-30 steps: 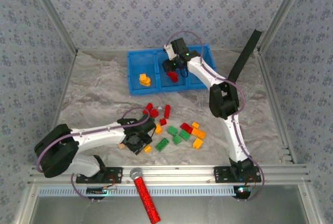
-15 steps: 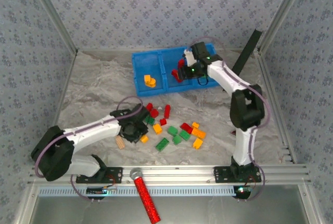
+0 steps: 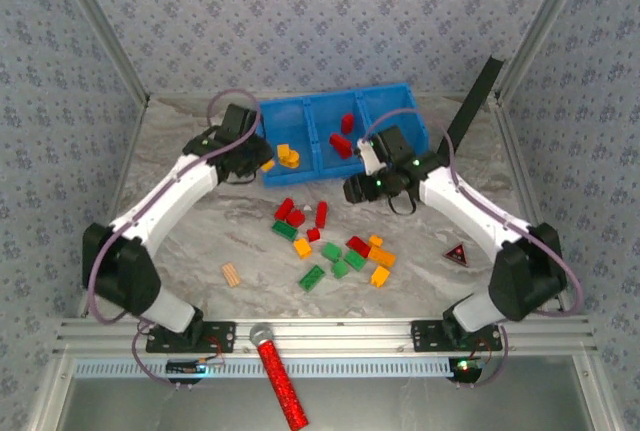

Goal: Sort the legos into containers by color
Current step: Place the lego in the container.

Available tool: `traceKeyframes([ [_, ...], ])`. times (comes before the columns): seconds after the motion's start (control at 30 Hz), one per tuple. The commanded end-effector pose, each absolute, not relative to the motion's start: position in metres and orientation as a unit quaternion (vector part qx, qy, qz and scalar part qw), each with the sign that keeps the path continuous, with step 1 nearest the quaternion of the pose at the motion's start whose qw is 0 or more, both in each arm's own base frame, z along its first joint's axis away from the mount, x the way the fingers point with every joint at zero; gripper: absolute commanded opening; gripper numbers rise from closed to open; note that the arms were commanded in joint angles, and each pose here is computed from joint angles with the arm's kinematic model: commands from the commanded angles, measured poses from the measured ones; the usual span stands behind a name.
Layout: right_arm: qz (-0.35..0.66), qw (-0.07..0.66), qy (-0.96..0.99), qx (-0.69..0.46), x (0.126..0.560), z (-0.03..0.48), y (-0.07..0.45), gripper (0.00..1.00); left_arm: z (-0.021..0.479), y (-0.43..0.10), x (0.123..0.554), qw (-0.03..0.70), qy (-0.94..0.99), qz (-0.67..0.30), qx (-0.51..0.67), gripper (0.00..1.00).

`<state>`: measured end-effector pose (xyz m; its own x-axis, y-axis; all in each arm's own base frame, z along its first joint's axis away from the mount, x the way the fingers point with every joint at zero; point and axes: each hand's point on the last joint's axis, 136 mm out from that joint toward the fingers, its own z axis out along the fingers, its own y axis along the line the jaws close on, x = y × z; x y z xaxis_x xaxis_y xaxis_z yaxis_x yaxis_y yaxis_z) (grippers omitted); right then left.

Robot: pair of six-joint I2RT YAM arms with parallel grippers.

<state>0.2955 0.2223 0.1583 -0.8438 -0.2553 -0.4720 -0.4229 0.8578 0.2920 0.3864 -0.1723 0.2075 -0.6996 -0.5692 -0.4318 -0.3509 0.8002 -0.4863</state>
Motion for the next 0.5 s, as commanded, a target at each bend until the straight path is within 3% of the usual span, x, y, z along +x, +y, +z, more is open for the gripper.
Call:
traceKeyframes([
  [0.0, 0.184, 0.187, 0.953, -0.154, 0.255, 0.148, 0.212, 0.54, 0.22, -0.174, 0.424, 0.337, 0.908, -0.148, -0.2, 0.23],
  [0.27, 0.191, 0.179, 0.957, -0.125, 0.194, 0.138, 0.208, 0.54, 0.169, -0.193, 0.485, 0.294, 0.932, -0.12, -0.176, 0.25],
  [0.47, 0.169, 0.169, 0.965, -0.109, 0.168, 0.125, 0.201, 0.54, 0.138, -0.203, 0.5, 0.257, 0.946, -0.114, -0.162, 0.3],
])
